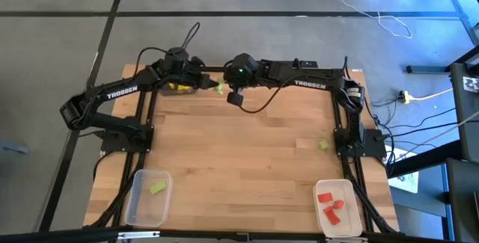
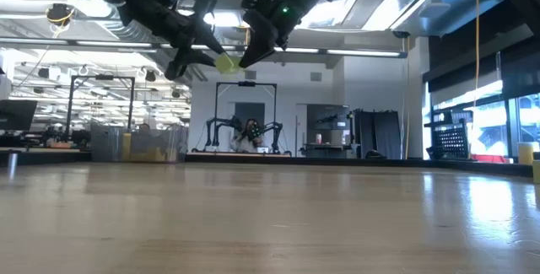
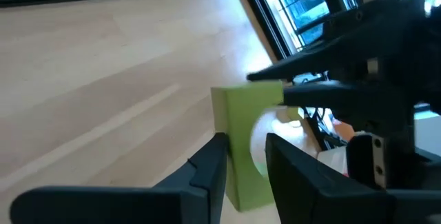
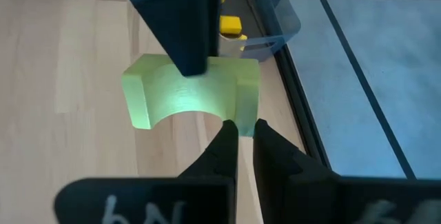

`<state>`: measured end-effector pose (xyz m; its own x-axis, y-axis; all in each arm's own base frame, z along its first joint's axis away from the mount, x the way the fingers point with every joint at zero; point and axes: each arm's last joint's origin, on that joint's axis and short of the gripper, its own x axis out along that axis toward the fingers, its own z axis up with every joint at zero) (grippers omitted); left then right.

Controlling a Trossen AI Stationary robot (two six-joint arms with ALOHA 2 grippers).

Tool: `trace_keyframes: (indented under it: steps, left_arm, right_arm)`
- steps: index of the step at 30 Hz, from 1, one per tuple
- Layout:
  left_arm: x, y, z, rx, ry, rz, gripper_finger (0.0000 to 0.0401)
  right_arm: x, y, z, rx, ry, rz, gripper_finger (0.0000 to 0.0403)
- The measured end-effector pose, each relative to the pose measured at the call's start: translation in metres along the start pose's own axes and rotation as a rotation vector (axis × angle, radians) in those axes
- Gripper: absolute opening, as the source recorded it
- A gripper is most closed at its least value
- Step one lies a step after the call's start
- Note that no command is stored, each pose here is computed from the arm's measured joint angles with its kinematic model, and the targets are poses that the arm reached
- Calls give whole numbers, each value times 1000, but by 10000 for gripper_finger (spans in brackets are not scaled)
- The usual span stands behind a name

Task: Sort & place blocks by color
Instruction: Put the top green block into the transparent bin

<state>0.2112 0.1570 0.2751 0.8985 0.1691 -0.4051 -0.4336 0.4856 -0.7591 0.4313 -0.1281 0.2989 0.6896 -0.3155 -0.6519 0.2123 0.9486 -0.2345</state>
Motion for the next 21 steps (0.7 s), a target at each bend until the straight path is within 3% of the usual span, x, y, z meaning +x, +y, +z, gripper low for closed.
trace_keyframes:
  steps: [14,21]
  left_arm:
    - [6,-8,-9,35,-17,40,87]
    - [6,-7,-9,55,-33,68,21]
  right_arm:
    - [0,0,0,0,-4,2,21]
    - [0,0,1,0,-7,-3,22]
